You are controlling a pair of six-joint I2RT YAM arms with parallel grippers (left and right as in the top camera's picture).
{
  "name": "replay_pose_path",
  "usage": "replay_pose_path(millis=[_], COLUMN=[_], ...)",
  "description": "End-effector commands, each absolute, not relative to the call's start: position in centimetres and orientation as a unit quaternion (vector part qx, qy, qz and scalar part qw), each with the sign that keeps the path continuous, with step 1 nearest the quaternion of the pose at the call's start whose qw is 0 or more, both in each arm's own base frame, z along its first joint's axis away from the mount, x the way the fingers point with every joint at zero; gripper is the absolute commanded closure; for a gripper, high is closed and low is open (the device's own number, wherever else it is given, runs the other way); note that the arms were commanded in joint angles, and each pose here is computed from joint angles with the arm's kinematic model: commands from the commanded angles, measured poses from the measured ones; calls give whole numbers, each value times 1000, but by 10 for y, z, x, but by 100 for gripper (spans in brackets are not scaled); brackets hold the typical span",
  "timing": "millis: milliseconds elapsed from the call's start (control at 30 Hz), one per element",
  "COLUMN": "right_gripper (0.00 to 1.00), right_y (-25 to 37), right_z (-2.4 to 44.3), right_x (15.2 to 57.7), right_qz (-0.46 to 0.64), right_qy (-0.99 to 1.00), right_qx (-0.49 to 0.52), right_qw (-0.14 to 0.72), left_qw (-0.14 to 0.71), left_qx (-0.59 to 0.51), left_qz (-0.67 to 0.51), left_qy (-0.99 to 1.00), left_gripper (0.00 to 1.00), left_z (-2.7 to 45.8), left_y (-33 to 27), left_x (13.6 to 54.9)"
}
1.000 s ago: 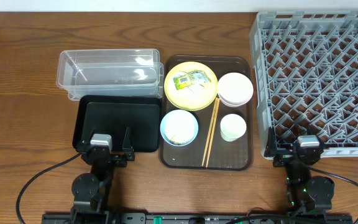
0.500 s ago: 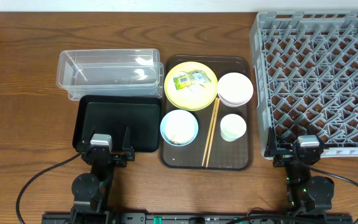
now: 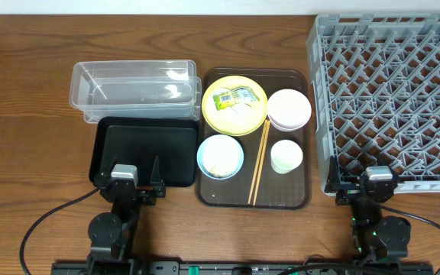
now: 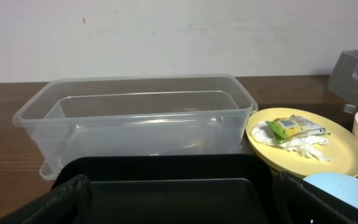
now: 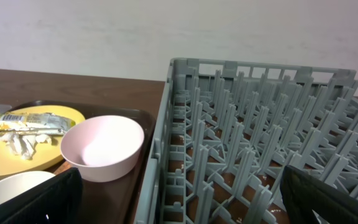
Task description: Sort waste into correct bins and load items into the dishwasher rack
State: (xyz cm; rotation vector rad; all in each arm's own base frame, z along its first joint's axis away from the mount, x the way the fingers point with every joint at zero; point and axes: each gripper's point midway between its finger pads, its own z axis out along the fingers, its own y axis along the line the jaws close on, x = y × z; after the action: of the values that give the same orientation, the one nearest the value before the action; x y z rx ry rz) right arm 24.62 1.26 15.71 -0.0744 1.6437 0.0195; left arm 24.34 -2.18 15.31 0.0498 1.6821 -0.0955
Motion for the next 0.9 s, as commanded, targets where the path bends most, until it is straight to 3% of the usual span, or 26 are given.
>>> replay_pose_path(millis=[0,400,633,867], right_gripper=[1,1,1,1], right_y=[11,3,1,2], right_z=[157,160,178,188], right_x=[246,246,252,272], right_qz=[5,4,6,2], right_qy=[732,741,771,839], right_qx=[-32,0,11,9], right_qw=[681,671,636,544], left_qw=[648,609,520,395], left_qx=[26,-15,-17,-15], left_qz=[-36,-66,-58,-56], left_qy=[761,790,852,917], left_gripper=[5,5,5,5], left_z=[136,137,149,162], left_y=[-21,-21,-21,-26], left_x=[243,241,244,257])
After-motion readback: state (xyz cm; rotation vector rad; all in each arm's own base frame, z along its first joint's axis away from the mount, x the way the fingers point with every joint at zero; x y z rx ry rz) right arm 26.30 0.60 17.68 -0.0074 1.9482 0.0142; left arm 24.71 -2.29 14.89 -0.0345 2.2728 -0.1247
